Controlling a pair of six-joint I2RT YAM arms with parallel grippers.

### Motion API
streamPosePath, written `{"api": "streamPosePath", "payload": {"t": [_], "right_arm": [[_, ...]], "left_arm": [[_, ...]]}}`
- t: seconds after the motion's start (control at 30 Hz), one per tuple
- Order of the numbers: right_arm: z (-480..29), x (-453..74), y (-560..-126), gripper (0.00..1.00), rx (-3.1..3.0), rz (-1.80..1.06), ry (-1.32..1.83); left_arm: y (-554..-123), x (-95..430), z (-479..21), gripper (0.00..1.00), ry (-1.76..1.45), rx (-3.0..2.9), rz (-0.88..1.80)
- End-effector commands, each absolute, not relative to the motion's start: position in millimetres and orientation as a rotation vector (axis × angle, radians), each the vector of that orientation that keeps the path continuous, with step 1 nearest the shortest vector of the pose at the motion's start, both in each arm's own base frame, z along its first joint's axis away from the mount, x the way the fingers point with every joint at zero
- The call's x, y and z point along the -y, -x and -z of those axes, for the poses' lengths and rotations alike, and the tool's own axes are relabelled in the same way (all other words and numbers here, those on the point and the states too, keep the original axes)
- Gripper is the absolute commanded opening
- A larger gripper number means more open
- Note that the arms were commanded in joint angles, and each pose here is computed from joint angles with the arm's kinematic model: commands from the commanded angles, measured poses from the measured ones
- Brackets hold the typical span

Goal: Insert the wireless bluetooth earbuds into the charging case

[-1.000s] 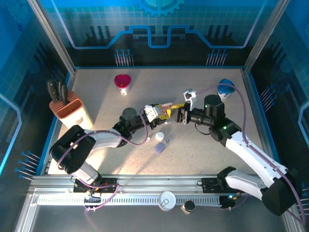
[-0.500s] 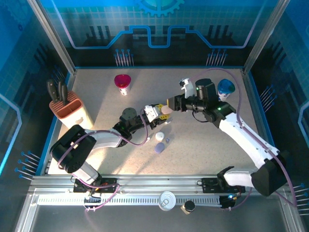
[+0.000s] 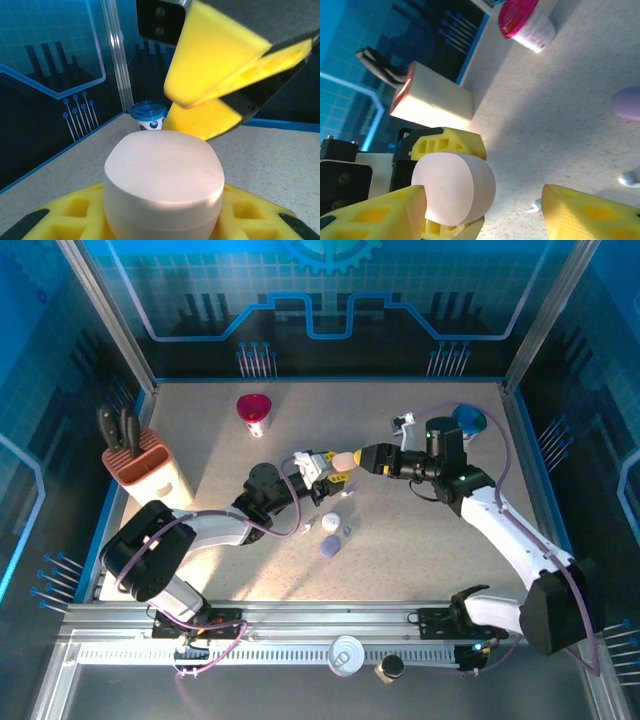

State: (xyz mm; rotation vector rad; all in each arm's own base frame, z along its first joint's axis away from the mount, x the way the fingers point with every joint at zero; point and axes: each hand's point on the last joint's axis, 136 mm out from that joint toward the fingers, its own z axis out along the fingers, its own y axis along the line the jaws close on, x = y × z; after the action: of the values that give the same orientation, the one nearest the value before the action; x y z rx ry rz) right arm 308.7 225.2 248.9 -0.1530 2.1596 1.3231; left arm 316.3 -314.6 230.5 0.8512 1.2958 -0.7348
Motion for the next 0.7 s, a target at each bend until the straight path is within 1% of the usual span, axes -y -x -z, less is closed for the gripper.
{"api": "streamPosePath", "payload": {"t": [0.0,0.13,0.2,0.27,0.33,0.5,0.57,0.63,0.67], "right_arm": [[-264,-241,-301,0.62,-2.088,-1.584,0.170],[-259,-247,-303,0.59,-2.059,-1.700,0.144],[-257,-250,-304,0.53,-2.058,-1.742,0.136],[-253,-251,-304,0.50,-2.070,-1.756,0.125],[-251,-251,-305,0.43,-2.077,-1.761,0.114],[-253,-252,-306,0.31,-2.058,-1.802,0.106],[-251,-251,-308,0.24,-2.062,-1.797,0.099],[-248,-247,-312,0.19,-2.064,-1.771,0.067],[-246,-244,-314,0.18,-2.068,-1.755,0.052]], "left_arm": [[-309,320,-267,0.36,-0.827,-1.178,0.793],[-308,322,-269,0.36,-0.831,-1.171,0.807],[-308,323,-268,0.36,-0.833,-1.172,0.811],[-308,323,-266,0.36,-0.834,-1.174,0.813],[-308,324,-264,0.36,-0.838,-1.175,0.819],[-310,324,-260,0.37,-0.835,-1.188,0.815],[-311,323,-259,0.39,-0.832,-1.188,0.807],[-312,322,-258,0.44,-0.829,-1.193,0.798],[-313,321,-257,0.46,-0.827,-1.196,0.794]]}}
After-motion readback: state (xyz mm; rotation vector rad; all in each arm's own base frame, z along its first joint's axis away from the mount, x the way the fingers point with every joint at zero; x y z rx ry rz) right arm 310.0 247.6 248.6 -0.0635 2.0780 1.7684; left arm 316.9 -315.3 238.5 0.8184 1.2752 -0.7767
